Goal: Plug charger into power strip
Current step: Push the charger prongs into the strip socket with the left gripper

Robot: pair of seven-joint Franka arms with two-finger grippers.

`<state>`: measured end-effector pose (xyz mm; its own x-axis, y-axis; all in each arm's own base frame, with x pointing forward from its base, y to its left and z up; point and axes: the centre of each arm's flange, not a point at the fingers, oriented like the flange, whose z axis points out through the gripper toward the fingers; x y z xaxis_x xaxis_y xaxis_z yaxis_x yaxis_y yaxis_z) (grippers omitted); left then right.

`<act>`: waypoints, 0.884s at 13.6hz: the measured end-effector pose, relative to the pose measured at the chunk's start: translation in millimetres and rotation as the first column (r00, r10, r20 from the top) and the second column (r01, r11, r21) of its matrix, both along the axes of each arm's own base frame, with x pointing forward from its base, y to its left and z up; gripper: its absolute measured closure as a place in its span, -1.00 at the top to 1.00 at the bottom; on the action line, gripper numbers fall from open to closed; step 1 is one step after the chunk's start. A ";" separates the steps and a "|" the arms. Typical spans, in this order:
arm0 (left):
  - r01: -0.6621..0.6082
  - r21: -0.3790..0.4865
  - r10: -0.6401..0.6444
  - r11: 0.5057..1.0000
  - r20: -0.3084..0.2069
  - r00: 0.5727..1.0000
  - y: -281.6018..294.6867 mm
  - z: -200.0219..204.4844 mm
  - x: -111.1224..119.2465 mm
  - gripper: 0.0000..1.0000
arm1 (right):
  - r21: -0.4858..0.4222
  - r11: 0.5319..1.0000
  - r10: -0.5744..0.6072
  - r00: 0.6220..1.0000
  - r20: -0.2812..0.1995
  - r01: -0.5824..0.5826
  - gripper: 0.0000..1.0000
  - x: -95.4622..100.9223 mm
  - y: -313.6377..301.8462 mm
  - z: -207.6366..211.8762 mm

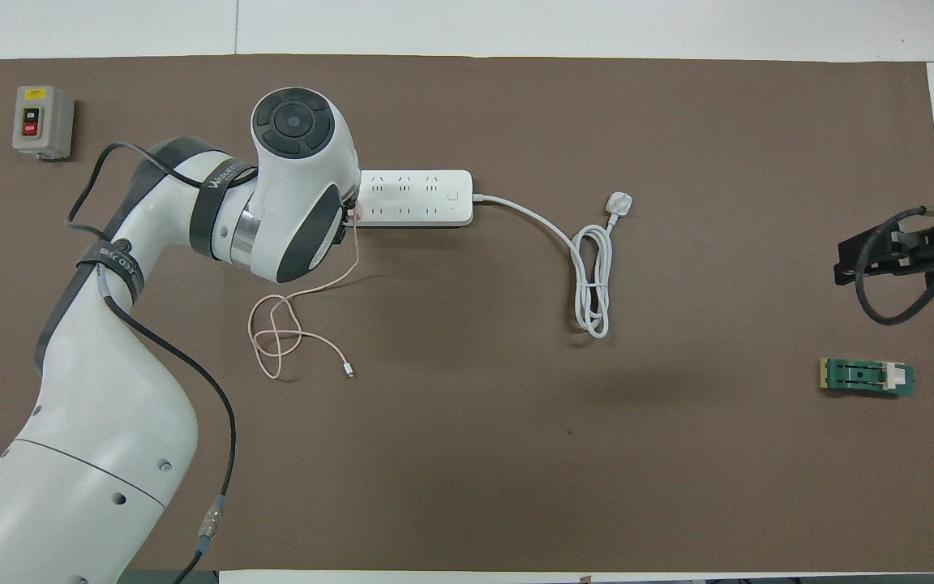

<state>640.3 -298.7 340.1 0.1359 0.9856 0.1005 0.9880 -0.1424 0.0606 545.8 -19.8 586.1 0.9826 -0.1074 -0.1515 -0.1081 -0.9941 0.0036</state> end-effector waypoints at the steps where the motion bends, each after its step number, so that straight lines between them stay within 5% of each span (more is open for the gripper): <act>1: 0.000 0.000 0.000 1.000 0.000 1.000 0.0 0.0 0.0 -0.37 | 0.000 1.000 0.001 1.000 0.000 -0.001 1.00 0.0 0.6 0.0; 12: -0.001 0.004 0.001 1.000 -0.005 1.000 0.0 0.2 1.1 -0.36 | 0.000 1.000 0.016 1.000 0.000 -0.016 1.00 0.3 9.0 0.0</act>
<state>641.3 -298.7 340.3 0.1357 0.9853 0.1040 0.9883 -0.1419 0.0553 546.1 -10.8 586.1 0.9842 -0.0912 -0.1515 -0.0917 -0.9958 0.0036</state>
